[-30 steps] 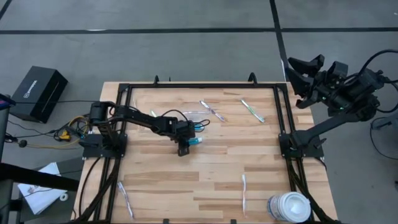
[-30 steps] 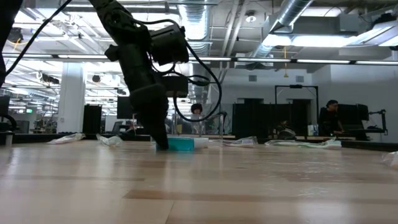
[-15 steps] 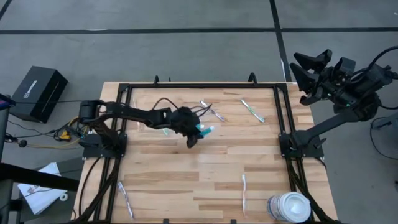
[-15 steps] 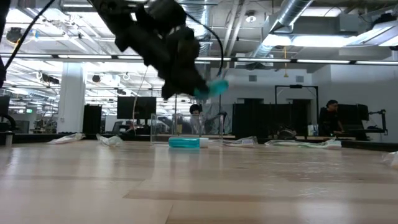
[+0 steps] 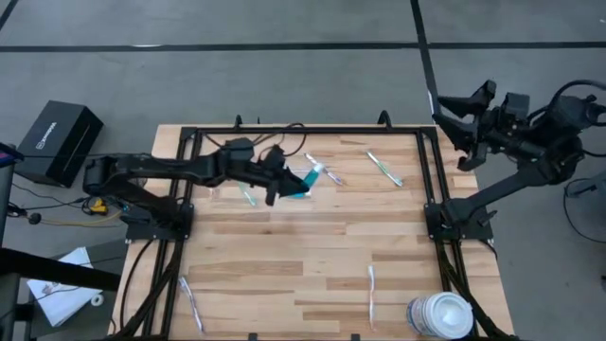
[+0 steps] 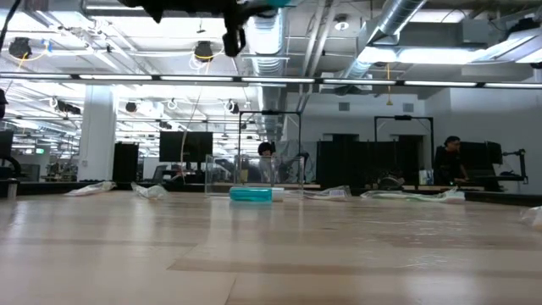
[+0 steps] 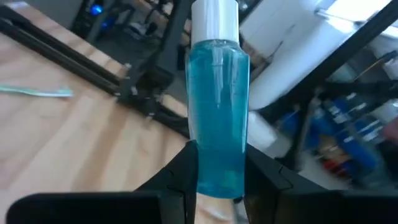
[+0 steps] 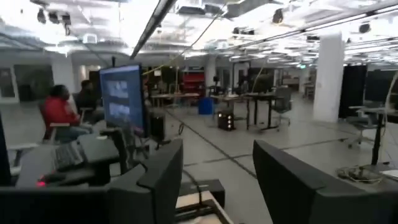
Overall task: Pick & Place toothbrushing station
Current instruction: Put the bottom blue mouthwash into the transparent organizer
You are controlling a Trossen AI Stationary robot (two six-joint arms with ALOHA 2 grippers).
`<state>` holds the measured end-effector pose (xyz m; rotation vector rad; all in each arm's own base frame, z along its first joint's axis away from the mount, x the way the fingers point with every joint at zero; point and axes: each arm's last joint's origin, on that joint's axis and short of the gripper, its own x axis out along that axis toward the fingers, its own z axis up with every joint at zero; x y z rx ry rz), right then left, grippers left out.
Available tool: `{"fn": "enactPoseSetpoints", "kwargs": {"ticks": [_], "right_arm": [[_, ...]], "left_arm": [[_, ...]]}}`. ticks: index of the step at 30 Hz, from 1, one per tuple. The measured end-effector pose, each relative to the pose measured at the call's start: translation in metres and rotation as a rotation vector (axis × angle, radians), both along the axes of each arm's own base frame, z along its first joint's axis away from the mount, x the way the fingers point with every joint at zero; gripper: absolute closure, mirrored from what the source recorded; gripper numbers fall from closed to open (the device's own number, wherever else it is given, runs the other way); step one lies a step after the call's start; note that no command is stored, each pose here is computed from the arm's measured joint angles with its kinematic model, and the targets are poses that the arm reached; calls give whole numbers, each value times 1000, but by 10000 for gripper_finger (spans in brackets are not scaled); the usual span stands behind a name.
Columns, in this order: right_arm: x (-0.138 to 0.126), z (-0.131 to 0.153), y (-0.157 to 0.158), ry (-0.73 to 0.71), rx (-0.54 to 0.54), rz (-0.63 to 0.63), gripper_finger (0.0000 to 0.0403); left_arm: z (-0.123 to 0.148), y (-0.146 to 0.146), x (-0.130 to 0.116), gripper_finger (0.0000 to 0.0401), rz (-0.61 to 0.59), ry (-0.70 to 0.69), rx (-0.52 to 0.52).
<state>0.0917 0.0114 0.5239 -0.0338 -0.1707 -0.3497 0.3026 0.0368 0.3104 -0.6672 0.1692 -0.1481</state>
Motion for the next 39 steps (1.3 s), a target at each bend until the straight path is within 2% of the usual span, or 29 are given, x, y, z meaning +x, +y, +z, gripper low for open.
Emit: {"fn": "enactPoseSetpoints", "kwargs": {"ticks": [5, 12, 17, 24, 30, 39], "right_arm": [[26, -5, 7, 86, 13, 99, 238], [73, -21, 1, 277, 98, 244, 258], [101, -32, -16, 346, 156, 388, 258], [138, -48, -37, 403, 211, 570, 248], [160, -56, -43, 406, 223, 684, 246], [174, -66, -43, 441, 237, 753, 250]], "left_arm": [[8, -3, 0, 322, -106, 12, -104], [12, -9, 17, 323, -274, 117, -128], [35, -13, 28, 324, -371, 93, -91], [65, -6, 28, 324, -406, 16, -71], [61, -1, 27, 324, -439, 78, -138], [60, -2, 26, 325, -462, 94, -153]]}}
